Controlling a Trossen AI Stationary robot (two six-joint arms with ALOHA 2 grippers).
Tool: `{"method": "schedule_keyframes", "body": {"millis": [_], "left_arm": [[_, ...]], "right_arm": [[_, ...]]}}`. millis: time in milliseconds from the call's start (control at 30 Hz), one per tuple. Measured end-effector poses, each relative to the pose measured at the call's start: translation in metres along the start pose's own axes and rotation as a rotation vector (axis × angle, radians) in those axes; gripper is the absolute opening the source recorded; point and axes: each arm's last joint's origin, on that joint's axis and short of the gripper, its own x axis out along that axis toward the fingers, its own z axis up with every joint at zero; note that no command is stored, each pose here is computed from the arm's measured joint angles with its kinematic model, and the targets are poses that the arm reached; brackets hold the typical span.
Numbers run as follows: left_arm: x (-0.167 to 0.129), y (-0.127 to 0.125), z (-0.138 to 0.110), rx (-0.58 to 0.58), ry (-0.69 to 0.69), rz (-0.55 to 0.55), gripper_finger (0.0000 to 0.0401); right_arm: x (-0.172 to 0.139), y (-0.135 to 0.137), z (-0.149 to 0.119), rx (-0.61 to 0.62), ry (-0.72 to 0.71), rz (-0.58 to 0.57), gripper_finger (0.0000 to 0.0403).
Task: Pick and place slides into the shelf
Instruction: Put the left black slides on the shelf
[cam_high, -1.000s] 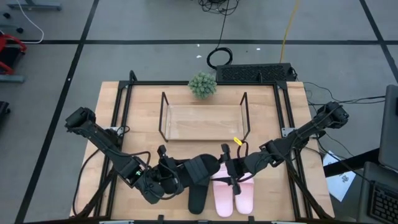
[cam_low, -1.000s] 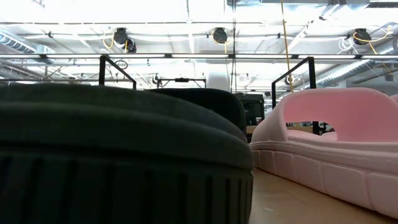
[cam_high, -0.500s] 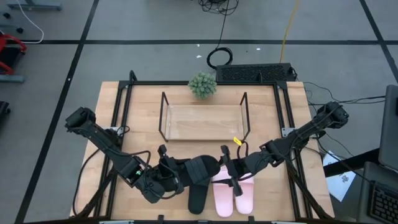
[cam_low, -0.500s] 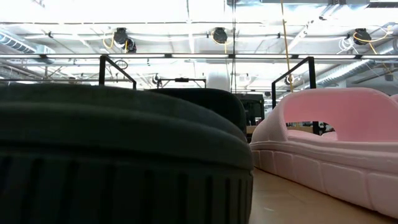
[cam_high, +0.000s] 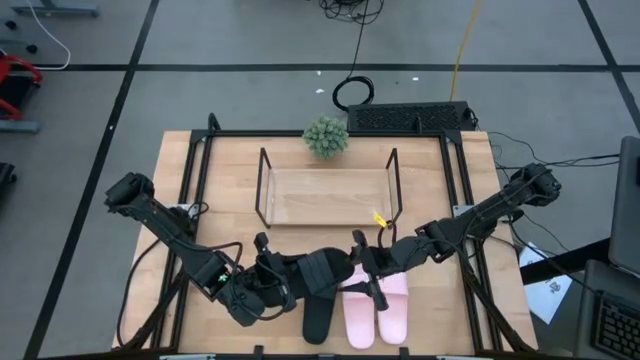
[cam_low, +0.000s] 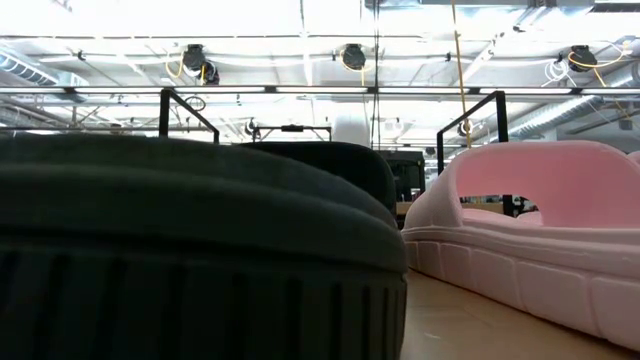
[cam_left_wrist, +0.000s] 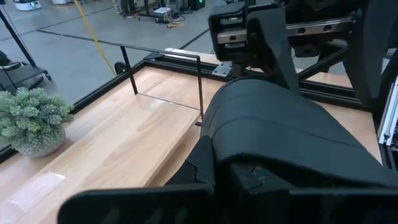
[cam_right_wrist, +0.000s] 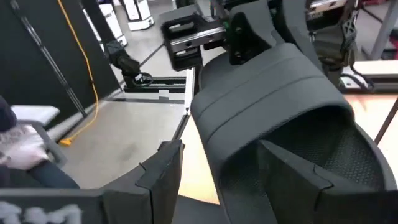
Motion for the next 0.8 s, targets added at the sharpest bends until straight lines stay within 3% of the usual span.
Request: {"method": "schedule_keyframes", "body": {"millis": [800], "left_arm": [[0.001, 0.0, 0.001, 0.018, -0.008, 0.009, 0.0]], "right_arm": [[0.002, -0.016, 0.009, 0.254, -0.042, 0.056, 0.0196]]}}
